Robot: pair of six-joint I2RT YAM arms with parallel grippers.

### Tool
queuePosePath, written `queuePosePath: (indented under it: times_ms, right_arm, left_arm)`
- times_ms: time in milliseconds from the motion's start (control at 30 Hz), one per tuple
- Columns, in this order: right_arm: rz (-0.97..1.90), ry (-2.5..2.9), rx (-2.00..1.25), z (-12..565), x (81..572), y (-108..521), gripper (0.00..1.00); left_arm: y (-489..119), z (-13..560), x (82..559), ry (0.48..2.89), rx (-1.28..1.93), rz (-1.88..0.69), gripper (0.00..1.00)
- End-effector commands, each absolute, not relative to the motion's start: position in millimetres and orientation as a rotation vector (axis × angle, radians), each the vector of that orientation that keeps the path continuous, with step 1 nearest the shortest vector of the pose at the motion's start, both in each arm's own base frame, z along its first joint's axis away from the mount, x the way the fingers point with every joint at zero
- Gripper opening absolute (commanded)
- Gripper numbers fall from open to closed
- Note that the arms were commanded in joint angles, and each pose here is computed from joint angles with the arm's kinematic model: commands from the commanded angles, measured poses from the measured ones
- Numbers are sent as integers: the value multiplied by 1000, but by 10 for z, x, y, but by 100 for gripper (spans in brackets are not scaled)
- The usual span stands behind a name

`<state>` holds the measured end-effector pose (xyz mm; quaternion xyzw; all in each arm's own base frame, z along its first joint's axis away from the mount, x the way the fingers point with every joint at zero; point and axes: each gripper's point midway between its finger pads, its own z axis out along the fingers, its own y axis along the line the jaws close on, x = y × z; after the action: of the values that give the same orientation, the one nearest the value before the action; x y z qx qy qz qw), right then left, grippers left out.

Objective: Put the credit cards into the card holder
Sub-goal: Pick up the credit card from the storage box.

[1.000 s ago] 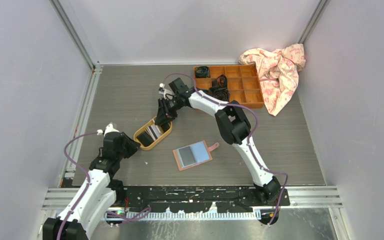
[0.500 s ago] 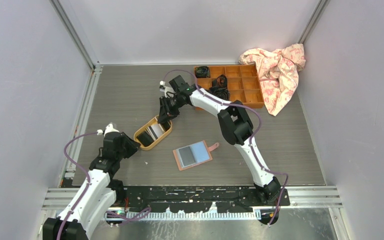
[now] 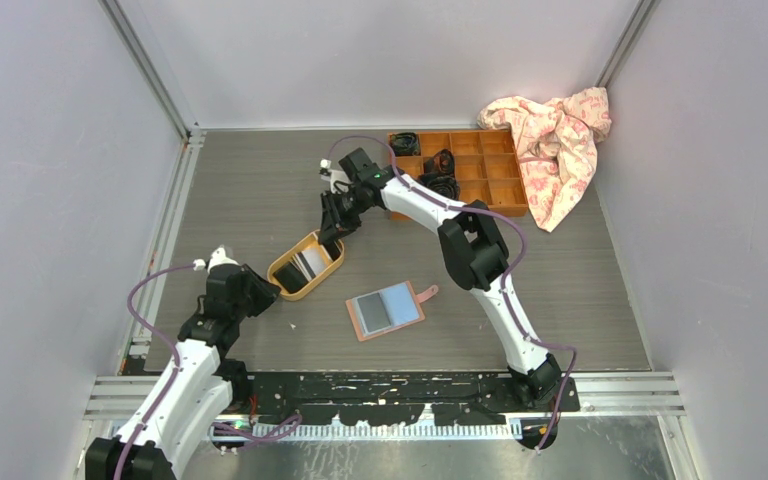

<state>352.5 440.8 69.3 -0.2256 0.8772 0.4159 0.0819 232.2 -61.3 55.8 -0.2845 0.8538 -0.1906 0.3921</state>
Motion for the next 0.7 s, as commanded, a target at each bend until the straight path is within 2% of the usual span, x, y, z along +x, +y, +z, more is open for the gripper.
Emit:
queuePosePath:
  times_ms: [0, 300, 667]
  right_arm:
    - [1033, 2619, -652, 665, 3767, 4151, 26]
    - [958, 2618, -681, 654, 3798, 4076, 27]
    - [928, 2624, -726, 615, 3759, 4072, 36]
  left_arm:
    - [-591, 630, 2364, 2141, -698, -474, 18]
    - [-596, 628, 2359, 2142, -698, -477, 18]
    - [-600, 652, 2360, 2134, -699, -484, 18]
